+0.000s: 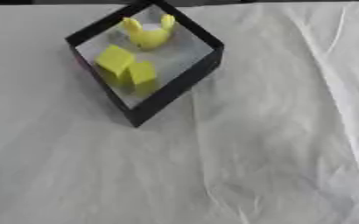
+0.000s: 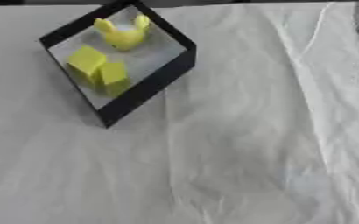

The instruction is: Pick up objects on the table and place them in the box.

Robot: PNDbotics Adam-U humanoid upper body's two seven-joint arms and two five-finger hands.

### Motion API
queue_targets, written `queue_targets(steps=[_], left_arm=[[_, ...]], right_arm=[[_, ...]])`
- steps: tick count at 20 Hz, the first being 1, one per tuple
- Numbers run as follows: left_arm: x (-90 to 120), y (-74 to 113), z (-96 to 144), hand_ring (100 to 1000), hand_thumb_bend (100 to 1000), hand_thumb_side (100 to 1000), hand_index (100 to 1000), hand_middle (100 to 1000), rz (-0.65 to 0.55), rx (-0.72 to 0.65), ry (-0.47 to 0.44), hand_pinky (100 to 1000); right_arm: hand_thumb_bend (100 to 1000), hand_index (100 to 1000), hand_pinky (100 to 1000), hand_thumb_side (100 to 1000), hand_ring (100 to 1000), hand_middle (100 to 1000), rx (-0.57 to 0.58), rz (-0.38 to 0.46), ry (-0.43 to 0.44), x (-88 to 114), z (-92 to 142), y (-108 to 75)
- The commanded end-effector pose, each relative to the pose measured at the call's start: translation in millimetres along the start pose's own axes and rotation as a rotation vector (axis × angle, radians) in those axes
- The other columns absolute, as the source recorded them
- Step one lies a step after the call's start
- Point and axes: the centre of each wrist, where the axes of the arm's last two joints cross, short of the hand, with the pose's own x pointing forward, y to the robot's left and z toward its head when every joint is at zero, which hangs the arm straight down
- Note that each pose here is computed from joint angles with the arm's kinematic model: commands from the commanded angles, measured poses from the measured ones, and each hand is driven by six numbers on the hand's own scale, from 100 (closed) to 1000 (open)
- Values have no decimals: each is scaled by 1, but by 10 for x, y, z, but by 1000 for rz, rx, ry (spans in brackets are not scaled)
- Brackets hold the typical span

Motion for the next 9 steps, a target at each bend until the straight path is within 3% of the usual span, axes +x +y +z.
queue_targets(steps=[1,4,5,6,9], left_arm=[[131,184,166,775,100,505,835,749,27,104,-28,852],[10,179,340,775,100,540,839,751,82,197,-1,854],[-30,176,394,777,100,559,844,755,97,232,12,859],[-69,164,446,779,100,574,847,758,119,268,19,858],[-169,120,586,781,100,632,854,763,191,373,42,862]], right_arm=[[100,836,879,363,749,721,-11,14,-34,83,-6,-51],[100,836,878,364,749,720,-21,0,-34,65,2,-23],[100,835,878,324,748,720,-23,-8,-35,58,4,-10],[100,835,877,363,748,720,-27,-14,-36,52,7,3],[100,835,878,359,748,719,-42,-28,-44,32,15,47]])
